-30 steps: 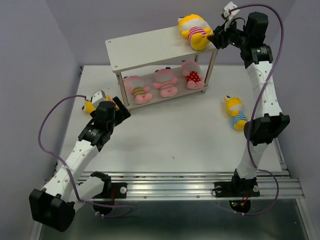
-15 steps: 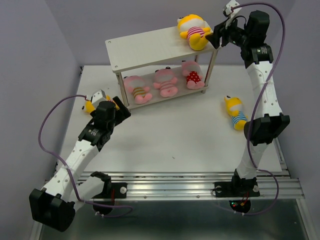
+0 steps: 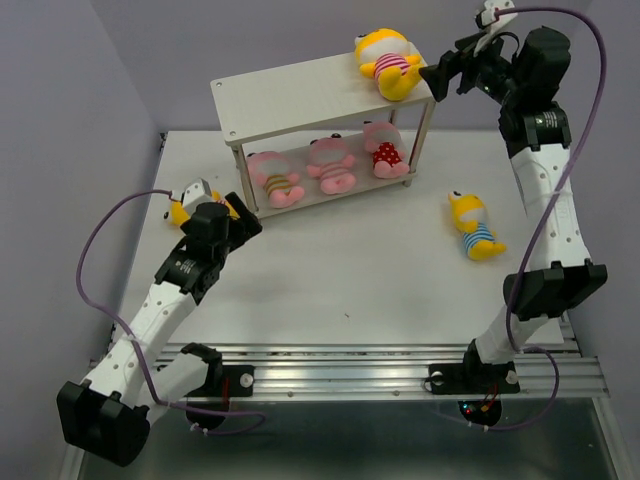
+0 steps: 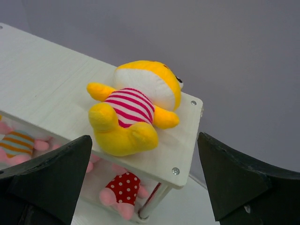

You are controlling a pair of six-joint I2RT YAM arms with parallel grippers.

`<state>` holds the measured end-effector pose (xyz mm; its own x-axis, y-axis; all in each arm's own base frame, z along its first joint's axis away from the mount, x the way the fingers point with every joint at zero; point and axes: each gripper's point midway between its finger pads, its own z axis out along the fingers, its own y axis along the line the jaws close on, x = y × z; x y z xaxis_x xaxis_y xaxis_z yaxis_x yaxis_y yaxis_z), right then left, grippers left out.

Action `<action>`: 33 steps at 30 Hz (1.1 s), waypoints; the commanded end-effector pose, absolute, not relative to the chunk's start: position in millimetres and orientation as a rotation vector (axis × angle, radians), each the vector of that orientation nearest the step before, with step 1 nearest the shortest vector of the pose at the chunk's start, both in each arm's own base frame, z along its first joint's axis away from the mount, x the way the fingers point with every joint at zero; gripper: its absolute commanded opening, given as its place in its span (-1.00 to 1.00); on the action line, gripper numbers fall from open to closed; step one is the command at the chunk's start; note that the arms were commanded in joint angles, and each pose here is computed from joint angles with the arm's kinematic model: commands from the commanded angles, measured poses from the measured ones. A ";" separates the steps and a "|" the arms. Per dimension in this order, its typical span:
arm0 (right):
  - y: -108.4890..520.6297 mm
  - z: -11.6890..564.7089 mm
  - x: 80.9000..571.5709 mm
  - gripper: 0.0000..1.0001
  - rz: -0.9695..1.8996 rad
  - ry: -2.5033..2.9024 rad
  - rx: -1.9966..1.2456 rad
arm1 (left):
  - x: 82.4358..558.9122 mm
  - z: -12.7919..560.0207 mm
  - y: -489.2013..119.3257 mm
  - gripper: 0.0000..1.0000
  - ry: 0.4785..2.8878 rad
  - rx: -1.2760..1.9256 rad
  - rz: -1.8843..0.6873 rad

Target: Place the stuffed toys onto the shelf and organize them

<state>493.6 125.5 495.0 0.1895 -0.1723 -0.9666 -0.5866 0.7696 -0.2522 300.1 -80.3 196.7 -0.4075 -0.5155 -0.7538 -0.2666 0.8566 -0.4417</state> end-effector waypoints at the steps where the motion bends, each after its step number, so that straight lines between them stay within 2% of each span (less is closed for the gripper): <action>1: 89.8 559.1 451.1 1.00 0.241 1.272 -0.395 | 300.0 219.4 -78.5 0.98 1.936 -0.562 -0.349; 5: 50.7 549.8 432.0 1.00 0.170 1.334 -0.117 | 297.1 221.8 -80.8 0.98 1.926 -0.557 -0.377; 9: -14.7 456.1 387.9 1.00 0.050 1.501 0.402 | 295.1 219.8 -84.1 0.98 1.931 -0.558 -0.404; 14: -43.9 352.1 340.6 1.00 -0.063 1.684 0.722 | 292.3 216.2 -86.4 0.98 1.947 -0.553 -0.417; 15: -41.0 321.7 331.4 1.00 -0.075 1.770 0.726 | 291.5 214.7 -89.6 0.98 1.951 -0.545 -0.437; 22: -42.3 205.8 299.3 1.00 -0.195 2.104 0.751 | 292.6 209.6 -96.9 0.98 1.969 -0.514 -0.464; 27: -58.2 165.9 296.0 1.00 -0.243 2.184 0.848 | 294.7 211.9 -99.4 0.98 1.970 -0.504 -0.475; 33: -74.4 133.6 301.6 0.96 -0.084 2.158 0.997 | 293.6 210.3 -97.5 0.98 1.968 -0.512 -0.466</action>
